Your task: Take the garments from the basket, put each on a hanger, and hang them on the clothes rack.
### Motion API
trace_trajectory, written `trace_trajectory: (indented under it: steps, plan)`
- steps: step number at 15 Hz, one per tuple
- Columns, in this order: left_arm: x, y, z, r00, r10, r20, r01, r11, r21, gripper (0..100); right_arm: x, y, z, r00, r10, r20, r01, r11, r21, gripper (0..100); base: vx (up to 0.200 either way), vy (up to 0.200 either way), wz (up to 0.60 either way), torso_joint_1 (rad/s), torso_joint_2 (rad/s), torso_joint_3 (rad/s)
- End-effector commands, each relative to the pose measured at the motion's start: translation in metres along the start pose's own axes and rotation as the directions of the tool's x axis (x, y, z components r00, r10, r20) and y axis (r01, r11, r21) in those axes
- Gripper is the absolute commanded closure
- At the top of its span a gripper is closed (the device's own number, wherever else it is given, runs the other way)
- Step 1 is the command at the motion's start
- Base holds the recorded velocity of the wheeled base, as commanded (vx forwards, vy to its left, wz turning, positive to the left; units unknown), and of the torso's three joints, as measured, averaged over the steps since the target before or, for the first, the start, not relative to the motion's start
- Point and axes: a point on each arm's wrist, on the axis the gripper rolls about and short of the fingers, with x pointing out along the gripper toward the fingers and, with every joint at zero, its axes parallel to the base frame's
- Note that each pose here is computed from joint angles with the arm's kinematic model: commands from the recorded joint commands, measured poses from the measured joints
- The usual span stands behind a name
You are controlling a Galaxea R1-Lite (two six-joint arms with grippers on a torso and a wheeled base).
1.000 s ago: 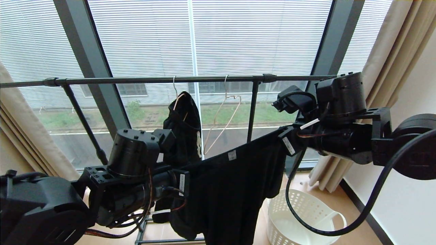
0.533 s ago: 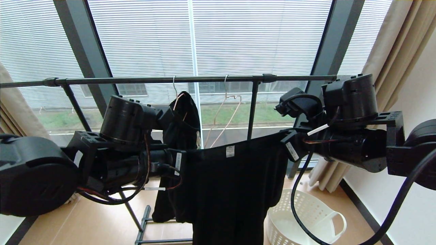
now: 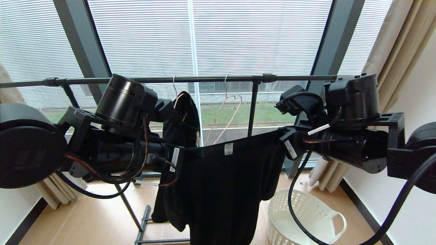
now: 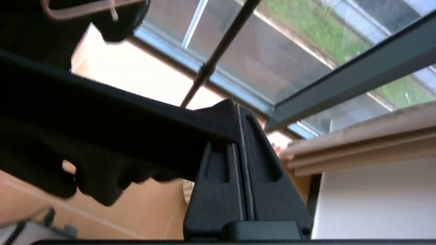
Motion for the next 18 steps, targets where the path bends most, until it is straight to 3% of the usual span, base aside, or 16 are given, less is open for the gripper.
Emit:
trace_trajectory:
  steps: [1, 4, 10, 13, 18]
  plan:
    - [-0.016, 0.0, -0.002, 1.0, -0.008, 0.012, 0.008, 1.0, 0.019, 100, -0.02, -0.001, -0.003, 1.0, 0.008, 0.03, -0.008, 1.0, 0.0, 100, 0.0, 0.0, 0.0, 0.0, 0.0, 0.0]
    - [-0.015, 0.0, 0.004, 1.0, -0.01, 0.03, 0.009, 0.999, 0.032, 100, -0.037, 0.007, -0.003, 0.998, 0.04, 0.051, -0.038, 0.999, -0.024, 100, 0.0, 0.0, 0.0, 0.0, 0.0, 0.0]
    - [0.013, -0.012, 0.061, 0.989, -0.031, 0.143, 0.015, 0.994, 0.109, 100, -0.089, 0.027, -0.029, 0.982, 0.189, 0.018, -0.185, 0.974, -0.127, 100, 0.0, 0.0, 0.0, 0.0, 0.0, 0.0]
    - [0.023, -0.018, 0.087, 0.983, -0.037, 0.181, 0.012, 0.99, 0.14, 100, -0.099, 0.057, -0.037, 0.954, 0.299, 0.003, -0.294, 0.941, -0.167, 100, 0.0, 0.0, 0.0, 0.0, 0.0, 0.0]
    - [0.023, -0.044, 0.108, 0.976, -0.089, 0.201, 0.053, 0.983, 0.176, 100, -0.086, 0.12, -0.017, 0.912, 0.41, -0.009, -0.41, 0.91, -0.07, 100, 0.0, 0.0, 0.0, 0.0, 0.0, 0.0]
